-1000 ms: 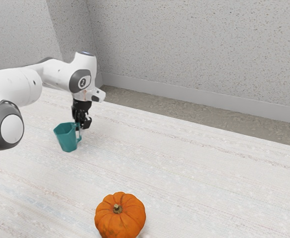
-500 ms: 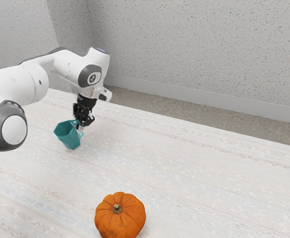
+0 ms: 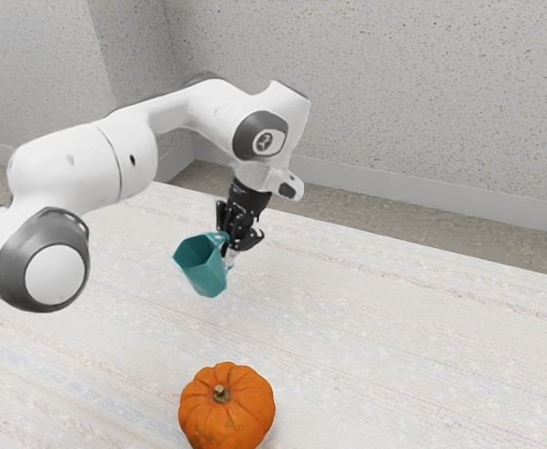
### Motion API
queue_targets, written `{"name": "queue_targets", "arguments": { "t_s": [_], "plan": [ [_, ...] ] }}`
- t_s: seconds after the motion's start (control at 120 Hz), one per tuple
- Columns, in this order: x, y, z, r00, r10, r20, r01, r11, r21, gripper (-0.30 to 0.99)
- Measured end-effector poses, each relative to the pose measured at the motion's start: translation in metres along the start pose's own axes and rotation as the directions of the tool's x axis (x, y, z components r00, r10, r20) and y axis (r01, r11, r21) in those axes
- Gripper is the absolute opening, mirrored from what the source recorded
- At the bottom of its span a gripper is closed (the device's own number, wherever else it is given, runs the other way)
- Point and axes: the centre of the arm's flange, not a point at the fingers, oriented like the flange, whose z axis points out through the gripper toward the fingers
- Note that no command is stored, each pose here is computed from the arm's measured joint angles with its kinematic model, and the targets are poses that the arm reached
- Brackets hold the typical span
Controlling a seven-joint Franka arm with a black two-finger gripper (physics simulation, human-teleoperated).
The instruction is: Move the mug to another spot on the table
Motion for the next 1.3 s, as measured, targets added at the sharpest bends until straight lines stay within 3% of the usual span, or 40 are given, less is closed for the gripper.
{"name": "queue_targets", "arguments": {
  "t_s": [0.167,0.367,0.833,1.075,1.233,1.3],
  "plan": [
    [0.003,0.018,0.001,0.994,-0.111,0.017,0.112,0.992,-0.062,-0.06],
    [0.003,-0.006,0.022,0.955,-0.289,0.069,0.294,0.951,-0.094,-0.06],
    [0.029,-0.014,0.082,0.877,-0.449,0.173,0.470,0.876,-0.107,-0.05],
    [0.032,-0.016,0.083,0.866,-0.473,0.163,0.494,0.861,-0.125,0.38],
    [0.032,-0.019,0.078,0.863,-0.485,0.141,0.502,0.855,-0.131,0.53],
    [0.028,-0.022,0.064,0.863,-0.494,0.105,0.505,0.852,-0.141,0.57]
  ]
}}
